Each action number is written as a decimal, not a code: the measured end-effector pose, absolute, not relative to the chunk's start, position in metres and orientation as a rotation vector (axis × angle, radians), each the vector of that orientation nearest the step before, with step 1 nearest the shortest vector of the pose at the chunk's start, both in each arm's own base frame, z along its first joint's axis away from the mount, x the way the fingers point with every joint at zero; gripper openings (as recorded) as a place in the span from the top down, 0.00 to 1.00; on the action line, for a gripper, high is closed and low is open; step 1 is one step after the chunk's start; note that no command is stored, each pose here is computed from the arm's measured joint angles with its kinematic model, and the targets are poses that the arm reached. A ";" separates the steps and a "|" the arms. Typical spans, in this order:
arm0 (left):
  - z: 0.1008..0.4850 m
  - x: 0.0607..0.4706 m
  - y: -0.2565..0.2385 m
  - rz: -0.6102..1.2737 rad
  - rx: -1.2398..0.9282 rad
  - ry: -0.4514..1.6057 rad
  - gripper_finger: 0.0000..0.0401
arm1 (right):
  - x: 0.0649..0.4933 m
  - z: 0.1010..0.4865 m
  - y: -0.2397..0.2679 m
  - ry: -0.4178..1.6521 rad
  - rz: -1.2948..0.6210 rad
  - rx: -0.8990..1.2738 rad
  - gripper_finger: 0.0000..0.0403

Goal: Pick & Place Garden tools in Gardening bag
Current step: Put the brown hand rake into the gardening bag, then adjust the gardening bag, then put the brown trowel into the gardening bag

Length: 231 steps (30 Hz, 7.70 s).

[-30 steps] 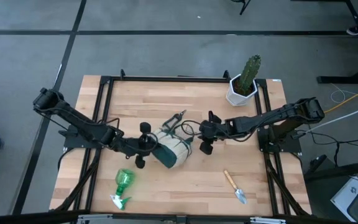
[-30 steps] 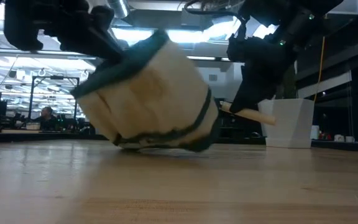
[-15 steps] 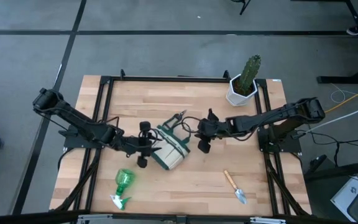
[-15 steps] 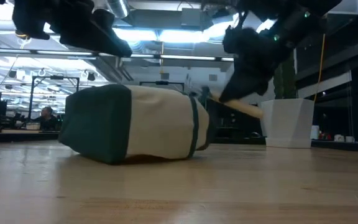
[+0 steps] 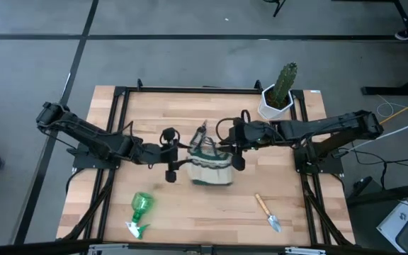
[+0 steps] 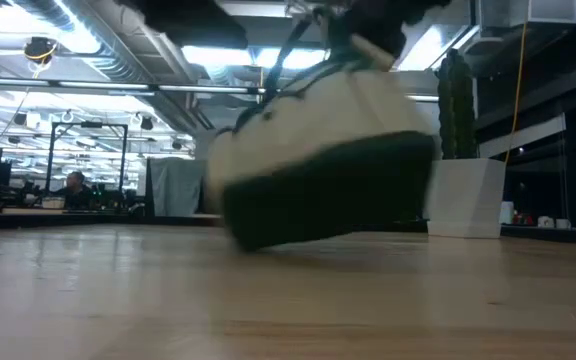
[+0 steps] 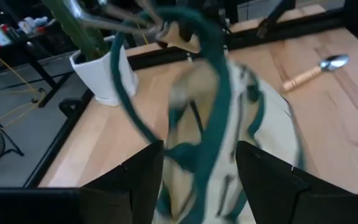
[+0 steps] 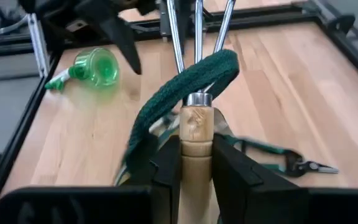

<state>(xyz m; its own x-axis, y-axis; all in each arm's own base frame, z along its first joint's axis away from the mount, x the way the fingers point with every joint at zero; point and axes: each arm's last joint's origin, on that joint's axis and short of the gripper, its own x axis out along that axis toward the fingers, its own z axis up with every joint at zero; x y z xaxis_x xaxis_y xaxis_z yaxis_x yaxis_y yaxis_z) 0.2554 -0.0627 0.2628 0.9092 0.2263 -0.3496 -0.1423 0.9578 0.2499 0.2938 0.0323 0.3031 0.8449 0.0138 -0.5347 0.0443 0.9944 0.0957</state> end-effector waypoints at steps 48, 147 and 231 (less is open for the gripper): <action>0.248 0.314 -0.033 0.134 0.261 0.123 0.74 | 0.288 0.303 0.069 0.614 0.102 0.028 0.82; 0.253 0.239 -0.136 0.273 0.361 0.255 0.53 | 0.336 0.236 0.068 0.792 0.067 0.298 0.60; 0.202 0.248 -0.019 0.630 0.096 0.792 0.66 | 0.273 0.228 0.081 1.344 0.323 0.167 0.72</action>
<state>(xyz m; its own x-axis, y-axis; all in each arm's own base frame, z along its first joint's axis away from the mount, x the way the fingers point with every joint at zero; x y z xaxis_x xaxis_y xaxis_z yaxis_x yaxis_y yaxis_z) 0.2481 -0.0186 0.2023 0.5308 0.5619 -0.6344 -0.4921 0.8138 0.3091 0.2731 0.0807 0.2279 0.1896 0.3231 -0.9272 -0.1332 0.9440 0.3017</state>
